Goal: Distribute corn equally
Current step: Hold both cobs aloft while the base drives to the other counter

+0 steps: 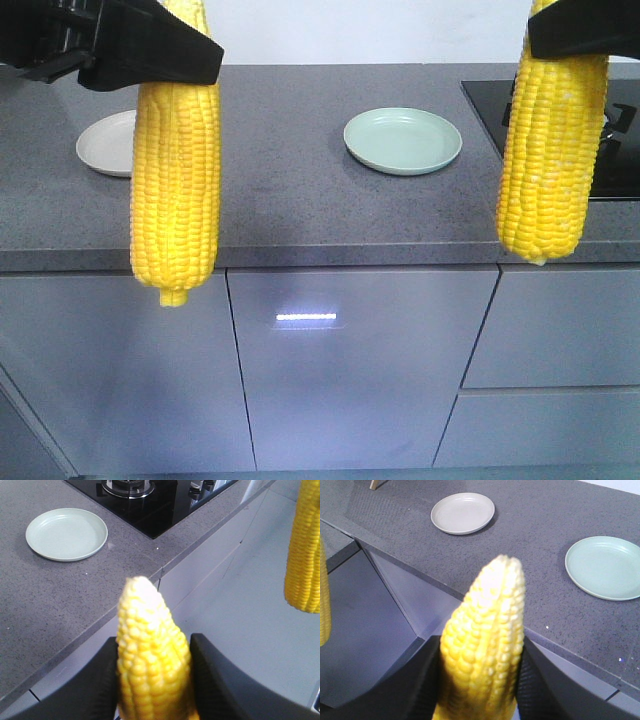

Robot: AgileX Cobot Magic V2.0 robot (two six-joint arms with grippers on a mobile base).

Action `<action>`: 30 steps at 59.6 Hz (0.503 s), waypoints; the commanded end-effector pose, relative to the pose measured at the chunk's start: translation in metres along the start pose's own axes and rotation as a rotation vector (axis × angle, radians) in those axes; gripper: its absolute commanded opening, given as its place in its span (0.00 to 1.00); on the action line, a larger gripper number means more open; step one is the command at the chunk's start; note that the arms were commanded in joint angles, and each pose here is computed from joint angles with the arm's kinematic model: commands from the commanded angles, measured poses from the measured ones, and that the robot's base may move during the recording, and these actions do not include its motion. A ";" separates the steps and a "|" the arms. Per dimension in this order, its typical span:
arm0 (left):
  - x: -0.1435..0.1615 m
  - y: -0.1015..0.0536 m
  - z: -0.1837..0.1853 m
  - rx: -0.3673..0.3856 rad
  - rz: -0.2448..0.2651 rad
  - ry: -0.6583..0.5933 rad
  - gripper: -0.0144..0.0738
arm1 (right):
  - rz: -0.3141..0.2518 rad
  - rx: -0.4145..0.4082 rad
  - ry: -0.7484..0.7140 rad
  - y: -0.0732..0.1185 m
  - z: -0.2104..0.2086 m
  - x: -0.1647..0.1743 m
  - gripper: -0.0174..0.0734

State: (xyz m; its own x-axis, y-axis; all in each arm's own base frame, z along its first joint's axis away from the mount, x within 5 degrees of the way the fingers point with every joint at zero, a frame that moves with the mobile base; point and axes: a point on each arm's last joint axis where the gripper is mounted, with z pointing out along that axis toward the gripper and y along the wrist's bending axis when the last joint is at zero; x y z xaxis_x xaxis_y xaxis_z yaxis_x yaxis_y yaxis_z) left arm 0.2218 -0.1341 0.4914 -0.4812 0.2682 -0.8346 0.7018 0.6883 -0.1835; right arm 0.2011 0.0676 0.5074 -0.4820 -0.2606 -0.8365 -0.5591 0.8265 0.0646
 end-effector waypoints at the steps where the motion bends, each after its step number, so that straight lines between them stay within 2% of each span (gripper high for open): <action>1: -0.011 -0.011 -0.019 0.015 0.007 -0.117 0.16 | -0.011 0.011 -0.105 0.004 -0.014 -0.009 0.19; 30: -0.011 -0.011 -0.019 0.015 0.007 -0.117 0.16 | -0.011 0.011 -0.105 0.004 -0.014 -0.009 0.19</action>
State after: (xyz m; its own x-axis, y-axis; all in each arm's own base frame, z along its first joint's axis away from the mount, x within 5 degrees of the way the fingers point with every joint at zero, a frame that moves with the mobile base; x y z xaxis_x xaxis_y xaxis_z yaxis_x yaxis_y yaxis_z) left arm 0.2218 -0.1341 0.4914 -0.4812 0.2682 -0.8346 0.7018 0.6883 -0.1835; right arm 0.2011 0.0676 0.5074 -0.4820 -0.2606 -0.8365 -0.5591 0.8265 0.0646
